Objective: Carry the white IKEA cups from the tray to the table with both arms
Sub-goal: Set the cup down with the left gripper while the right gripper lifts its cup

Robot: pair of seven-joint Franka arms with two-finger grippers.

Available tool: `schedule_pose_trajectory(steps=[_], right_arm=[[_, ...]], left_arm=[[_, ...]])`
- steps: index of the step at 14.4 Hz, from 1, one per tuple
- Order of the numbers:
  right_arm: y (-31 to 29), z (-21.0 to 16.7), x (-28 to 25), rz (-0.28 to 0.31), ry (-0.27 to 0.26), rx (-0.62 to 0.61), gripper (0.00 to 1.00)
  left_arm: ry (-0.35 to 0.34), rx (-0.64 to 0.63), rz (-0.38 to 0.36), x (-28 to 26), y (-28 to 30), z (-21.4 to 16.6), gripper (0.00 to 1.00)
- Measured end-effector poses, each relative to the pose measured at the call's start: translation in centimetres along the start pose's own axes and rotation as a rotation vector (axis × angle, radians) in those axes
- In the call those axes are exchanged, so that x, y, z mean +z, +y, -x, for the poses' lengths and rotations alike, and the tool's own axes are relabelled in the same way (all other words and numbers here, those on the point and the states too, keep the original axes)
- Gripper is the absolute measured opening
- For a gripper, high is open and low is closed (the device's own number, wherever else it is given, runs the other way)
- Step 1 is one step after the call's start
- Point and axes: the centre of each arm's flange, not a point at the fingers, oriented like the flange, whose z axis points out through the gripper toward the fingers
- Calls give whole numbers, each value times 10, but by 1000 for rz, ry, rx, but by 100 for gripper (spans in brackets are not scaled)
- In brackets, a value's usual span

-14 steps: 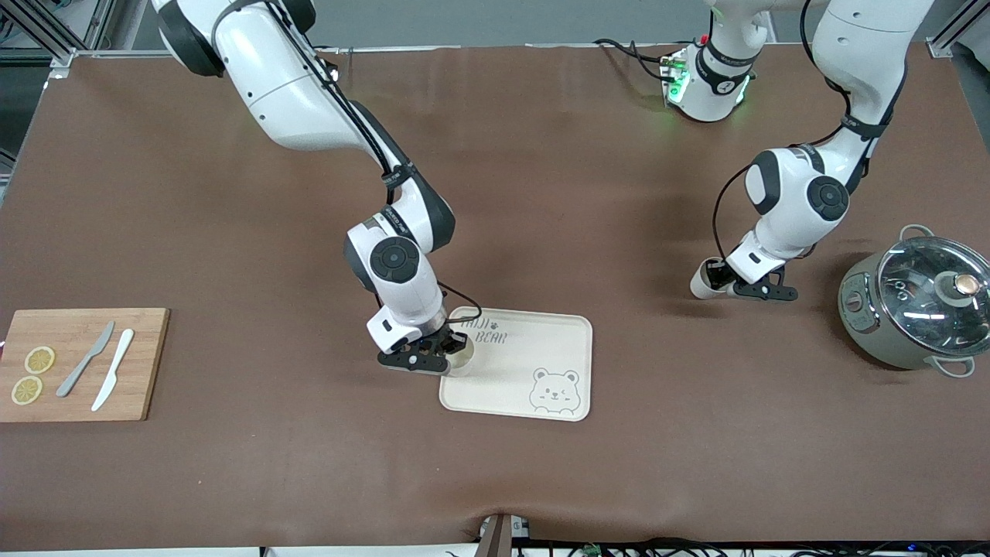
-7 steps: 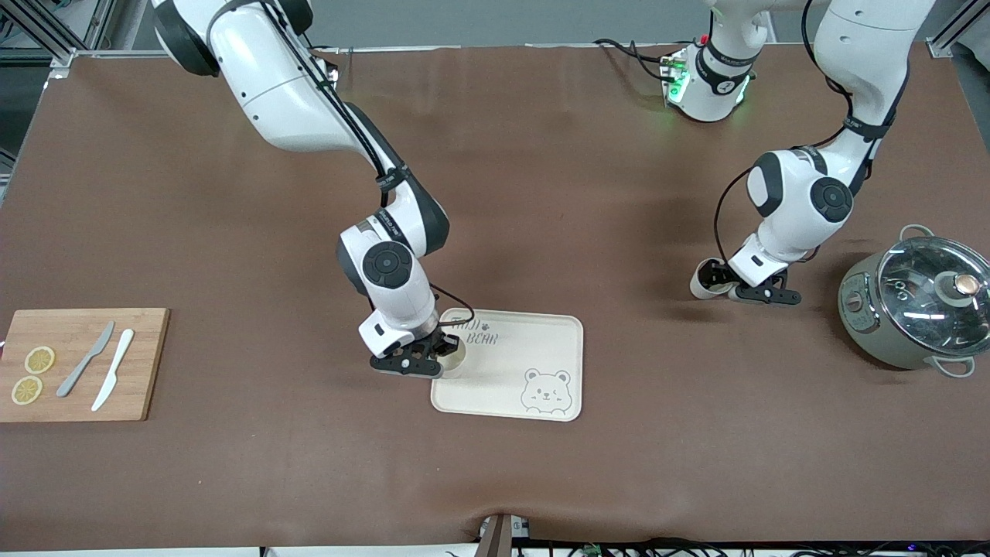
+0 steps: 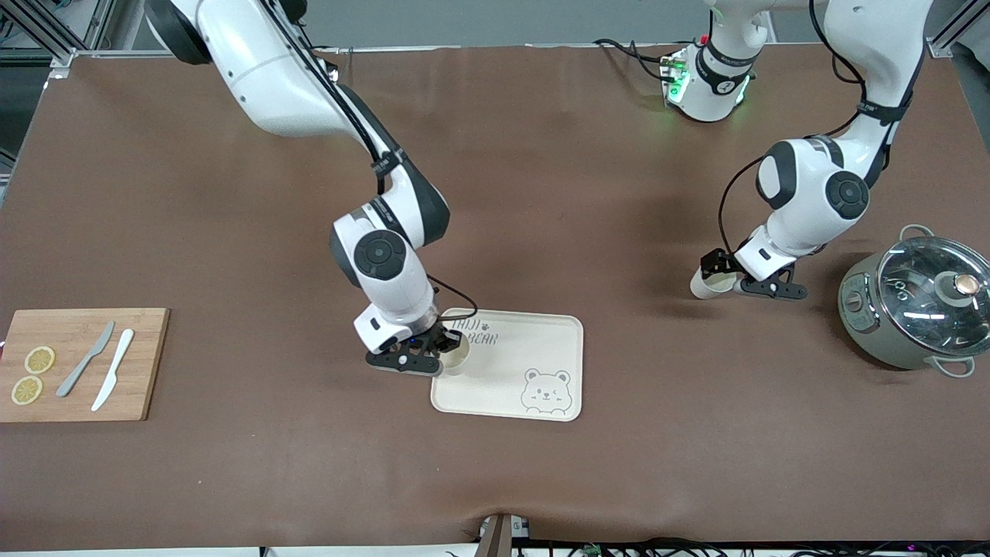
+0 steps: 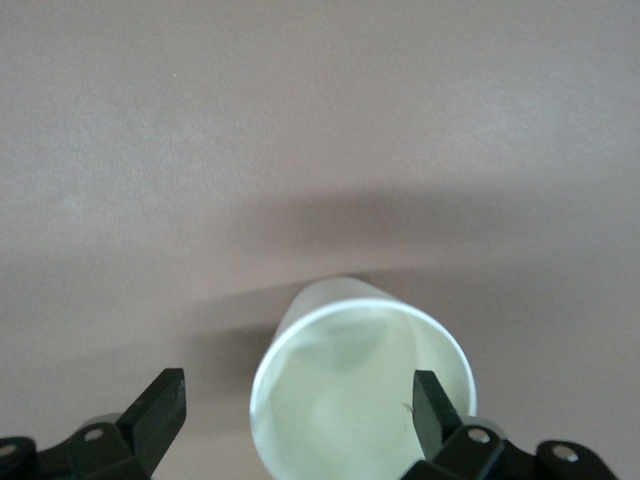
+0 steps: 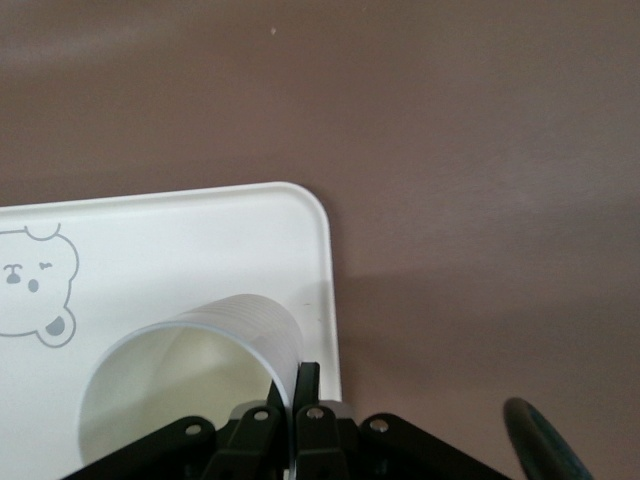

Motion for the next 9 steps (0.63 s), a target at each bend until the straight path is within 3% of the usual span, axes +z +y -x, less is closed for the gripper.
schedule_pose_trajectory(steps=[5, 9], right_arm=[[119, -50, -113, 67, -111, -148, 3], [250, -68, -130, 75, -178, -255, 3]], left_arm=[[-16, -13, 11, -33, -6, -5, 100], [-55, -9, 43, -89, -8, -41, 100]])
